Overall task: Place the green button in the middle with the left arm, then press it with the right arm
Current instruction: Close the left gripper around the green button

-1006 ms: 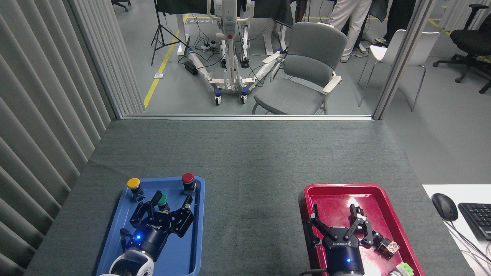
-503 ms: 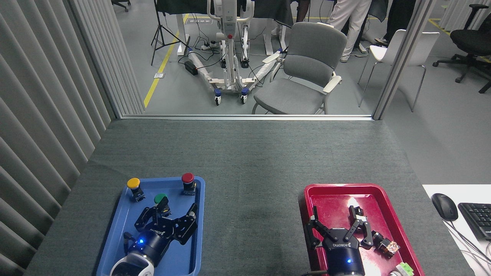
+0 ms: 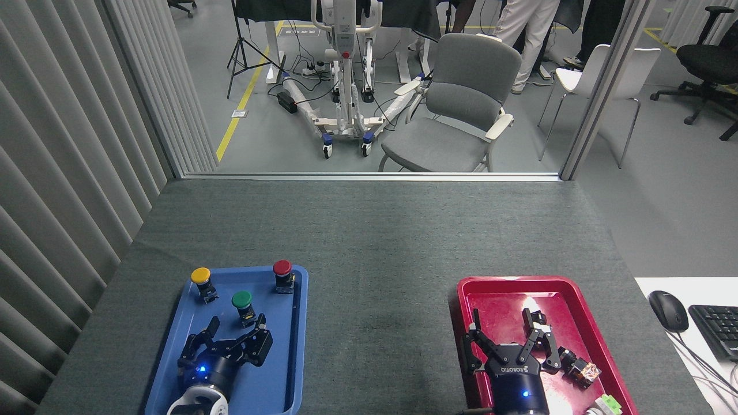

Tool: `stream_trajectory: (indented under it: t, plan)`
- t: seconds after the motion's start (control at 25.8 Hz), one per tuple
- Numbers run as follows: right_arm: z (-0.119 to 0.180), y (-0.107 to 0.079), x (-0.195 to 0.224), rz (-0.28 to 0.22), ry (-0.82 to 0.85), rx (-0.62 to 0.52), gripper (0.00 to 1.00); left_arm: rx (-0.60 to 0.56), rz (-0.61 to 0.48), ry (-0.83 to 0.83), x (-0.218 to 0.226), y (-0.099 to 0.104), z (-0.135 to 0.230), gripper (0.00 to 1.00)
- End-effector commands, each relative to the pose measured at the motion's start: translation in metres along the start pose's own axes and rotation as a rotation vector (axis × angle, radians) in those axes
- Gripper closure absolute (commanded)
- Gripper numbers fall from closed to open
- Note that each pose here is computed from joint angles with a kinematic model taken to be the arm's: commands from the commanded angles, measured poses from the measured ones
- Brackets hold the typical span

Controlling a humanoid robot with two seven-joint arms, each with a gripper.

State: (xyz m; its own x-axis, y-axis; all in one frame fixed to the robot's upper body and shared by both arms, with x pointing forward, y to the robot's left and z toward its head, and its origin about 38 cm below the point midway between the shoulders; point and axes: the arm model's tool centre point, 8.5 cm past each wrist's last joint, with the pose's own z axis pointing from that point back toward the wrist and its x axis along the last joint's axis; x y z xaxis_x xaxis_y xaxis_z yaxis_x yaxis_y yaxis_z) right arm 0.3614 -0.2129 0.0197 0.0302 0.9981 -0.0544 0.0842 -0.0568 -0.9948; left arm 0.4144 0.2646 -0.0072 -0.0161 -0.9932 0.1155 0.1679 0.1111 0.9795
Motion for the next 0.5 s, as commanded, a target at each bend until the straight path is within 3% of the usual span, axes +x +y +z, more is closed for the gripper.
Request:
stream_trajectory:
  t: [0.0, 0.27, 0.46]
  plan:
    - [-0.0004, -0.0003, 0.001, -0.003, 0.0, -0.001, 0.06, -0.035, 0.017, 0.03, 0.0054, -0.0099, -0.0104, 0.01]
    - [0.0014, 0.001, 0.0014, -0.003, 0.001, 0.002, 0.06, -0.058, 0.012, 0.184, 0.005, -0.0177, -0.0135, 0.01]
    - [0.0084, 0.0031, 0.0033, -0.009, 0.002, -0.015, 0.06, -0.049, 0.007, 0.181, 0.005, -0.0165, -0.0136, 0.01]
